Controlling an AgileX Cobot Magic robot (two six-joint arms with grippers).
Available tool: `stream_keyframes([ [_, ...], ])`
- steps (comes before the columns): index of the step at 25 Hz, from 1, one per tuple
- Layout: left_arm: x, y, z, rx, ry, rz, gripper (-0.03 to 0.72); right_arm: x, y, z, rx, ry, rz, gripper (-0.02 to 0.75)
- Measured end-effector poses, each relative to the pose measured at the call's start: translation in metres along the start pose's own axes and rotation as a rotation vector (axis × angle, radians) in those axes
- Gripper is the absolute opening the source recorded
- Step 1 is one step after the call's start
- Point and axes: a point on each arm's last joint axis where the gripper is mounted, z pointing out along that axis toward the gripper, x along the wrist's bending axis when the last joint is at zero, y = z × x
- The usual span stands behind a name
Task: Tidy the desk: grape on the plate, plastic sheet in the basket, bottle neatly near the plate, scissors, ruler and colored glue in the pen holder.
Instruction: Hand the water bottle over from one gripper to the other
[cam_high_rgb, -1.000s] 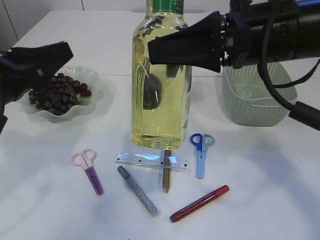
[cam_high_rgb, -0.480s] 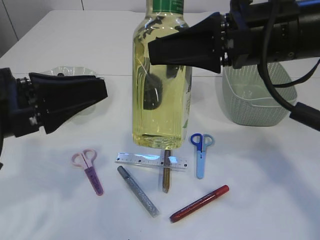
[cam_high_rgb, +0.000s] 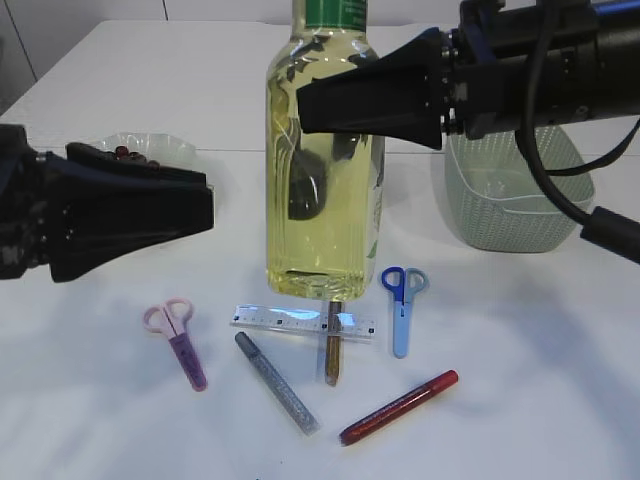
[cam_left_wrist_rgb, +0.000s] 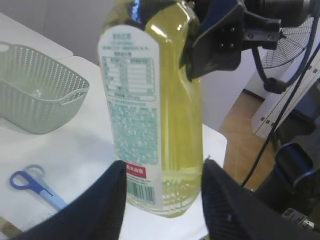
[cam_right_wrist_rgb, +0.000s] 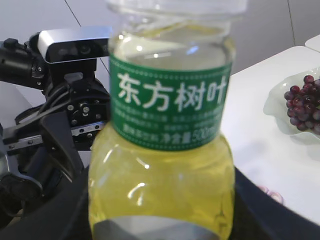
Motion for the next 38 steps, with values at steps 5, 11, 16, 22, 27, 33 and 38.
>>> stream_keyframes([
  [5,0.003,0.012,0.003,0.026,0.005,-0.009,0.468,0.000,0.000,0.000,0.000,0.000,-0.015,0.447],
  [11,0.011,0.007,0.007,0.048,-0.015,-0.061,0.549,0.000,0.000,0.000,0.002,0.000,-0.019,0.447],
  [16,0.022,0.002,0.014,0.047,-0.039,-0.129,0.555,0.000,0.000,0.000,0.002,0.000,-0.029,0.447],
  [22,0.032,0.005,0.020,0.043,-0.038,-0.138,0.586,0.000,0.000,0.000,0.002,-0.002,-0.043,0.447],
  [27,0.028,0.018,0.033,0.053,-0.092,-0.081,0.591,0.000,0.000,0.000,0.002,-0.002,-0.046,0.447],
  [33,0.027,0.009,0.047,0.102,-0.131,-0.094,0.591,0.000,0.000,0.000,0.002,-0.002,-0.047,0.447],
  [38,0.023,0.007,0.052,0.112,-0.148,-0.078,0.591,0.000,0.000,0.000,0.003,0.000,-0.049,0.447],
])
